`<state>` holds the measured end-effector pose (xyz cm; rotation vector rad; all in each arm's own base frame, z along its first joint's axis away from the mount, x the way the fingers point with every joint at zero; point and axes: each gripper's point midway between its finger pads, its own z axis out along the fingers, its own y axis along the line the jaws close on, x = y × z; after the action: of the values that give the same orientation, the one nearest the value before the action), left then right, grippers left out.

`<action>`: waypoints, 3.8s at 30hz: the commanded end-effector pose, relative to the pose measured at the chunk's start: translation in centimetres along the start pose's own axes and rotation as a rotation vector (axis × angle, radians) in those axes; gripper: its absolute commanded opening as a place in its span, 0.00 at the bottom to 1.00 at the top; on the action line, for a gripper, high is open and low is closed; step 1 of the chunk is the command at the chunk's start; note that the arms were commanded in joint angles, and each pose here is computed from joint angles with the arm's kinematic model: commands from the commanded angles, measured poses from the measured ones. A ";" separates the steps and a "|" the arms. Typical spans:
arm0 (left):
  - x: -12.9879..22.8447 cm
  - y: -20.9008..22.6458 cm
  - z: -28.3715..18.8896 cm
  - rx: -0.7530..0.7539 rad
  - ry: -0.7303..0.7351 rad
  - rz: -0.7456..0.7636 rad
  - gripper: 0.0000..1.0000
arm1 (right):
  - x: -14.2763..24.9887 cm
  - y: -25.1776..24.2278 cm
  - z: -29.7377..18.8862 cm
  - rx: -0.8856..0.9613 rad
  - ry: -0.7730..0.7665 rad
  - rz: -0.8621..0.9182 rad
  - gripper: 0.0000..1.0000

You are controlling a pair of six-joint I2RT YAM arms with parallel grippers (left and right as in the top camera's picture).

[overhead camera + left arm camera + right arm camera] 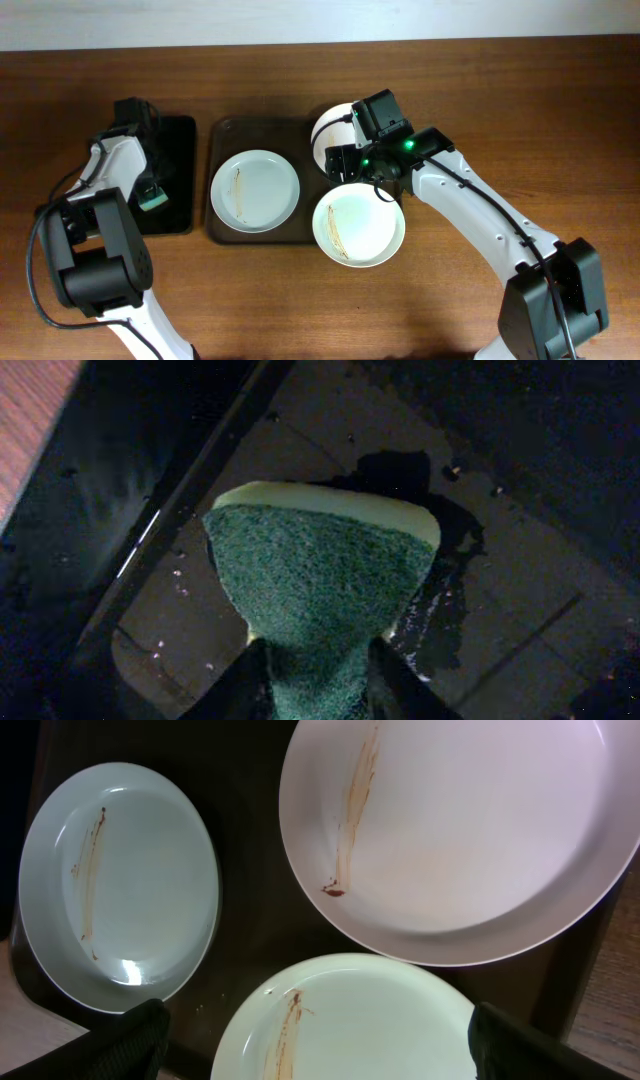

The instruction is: Clean dirty plates on tray and stack at the side

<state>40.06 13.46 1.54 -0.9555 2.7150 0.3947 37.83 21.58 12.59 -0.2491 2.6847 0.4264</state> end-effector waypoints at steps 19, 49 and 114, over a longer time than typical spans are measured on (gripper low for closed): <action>-0.9 -5.3 -17.6 0.602 -0.162 0.502 0.01 | -0.6 5.5 5.9 -0.213 0.036 0.261 0.26; 10.6 -13.1 -8.4 0.516 0.126 0.743 0.01 | 3.4 7.0 14.0 -0.163 0.117 0.271 0.04; 1.2 -14.4 -19.1 0.382 -0.107 0.445 0.00 | 2.8 6.5 12.4 -0.124 0.090 0.251 0.04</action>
<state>43.23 -3.77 7.06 -0.2078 2.9237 0.0741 37.72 31.79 1.31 0.0523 2.8233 0.7052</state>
